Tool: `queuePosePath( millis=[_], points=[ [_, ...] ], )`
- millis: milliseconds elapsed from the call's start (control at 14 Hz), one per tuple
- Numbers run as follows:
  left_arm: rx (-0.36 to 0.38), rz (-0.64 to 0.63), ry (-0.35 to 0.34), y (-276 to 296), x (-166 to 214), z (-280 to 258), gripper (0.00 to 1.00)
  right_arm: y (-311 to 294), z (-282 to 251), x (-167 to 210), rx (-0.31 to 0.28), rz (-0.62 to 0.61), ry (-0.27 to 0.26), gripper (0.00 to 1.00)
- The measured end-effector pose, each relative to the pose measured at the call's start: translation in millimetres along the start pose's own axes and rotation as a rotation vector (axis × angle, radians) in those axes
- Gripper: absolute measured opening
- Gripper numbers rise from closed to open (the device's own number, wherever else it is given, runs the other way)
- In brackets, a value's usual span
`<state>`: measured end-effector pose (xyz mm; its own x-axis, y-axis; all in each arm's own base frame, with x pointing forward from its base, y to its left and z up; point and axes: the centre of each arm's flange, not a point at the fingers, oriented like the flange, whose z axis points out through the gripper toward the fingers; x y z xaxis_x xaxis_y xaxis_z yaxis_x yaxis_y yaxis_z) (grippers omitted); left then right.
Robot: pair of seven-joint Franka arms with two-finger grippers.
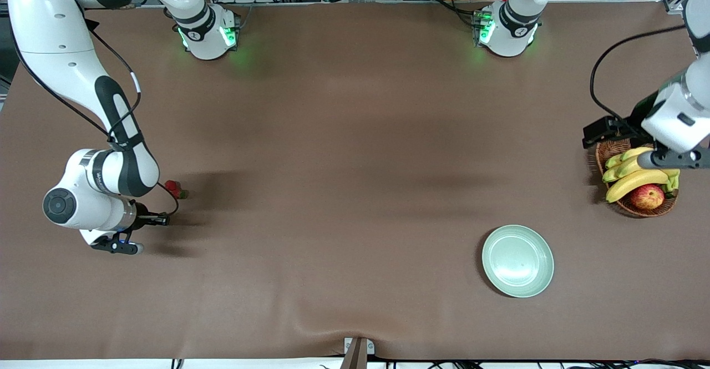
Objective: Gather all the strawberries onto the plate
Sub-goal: 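Grasp one strawberry with the right gripper and lift it, then carry the strawberry to mid-table with the right gripper while the left gripper approaches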
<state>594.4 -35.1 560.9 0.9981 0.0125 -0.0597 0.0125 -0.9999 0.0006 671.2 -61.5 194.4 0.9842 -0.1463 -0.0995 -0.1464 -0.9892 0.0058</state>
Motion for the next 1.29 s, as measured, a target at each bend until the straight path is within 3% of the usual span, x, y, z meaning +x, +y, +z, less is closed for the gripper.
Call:
queuePosePath(
  millis=[286,645,1003,1289],
  points=[
    [0.001,-0.030,-0.004,-16.1,25.5,36.1,1.00,-26.2,-43.0,16.5,0.026,-0.041,0.084,0.32],
    [0.003,-0.013,-0.021,-5.3,36.8,59.4,1.00,-136.8,-103.6,5.2,0.114,-0.195,0.166,0.32],
    [-0.026,0.052,-0.057,57.8,36.0,79.3,1.00,-246.1,-112.3,-34.1,0.184,-0.342,0.149,0.32],
    [-0.024,0.039,-0.081,129.5,23.7,91.8,1.00,-340.5,-101.0,-84.9,0.296,-0.397,0.079,0.32]
  ],
)
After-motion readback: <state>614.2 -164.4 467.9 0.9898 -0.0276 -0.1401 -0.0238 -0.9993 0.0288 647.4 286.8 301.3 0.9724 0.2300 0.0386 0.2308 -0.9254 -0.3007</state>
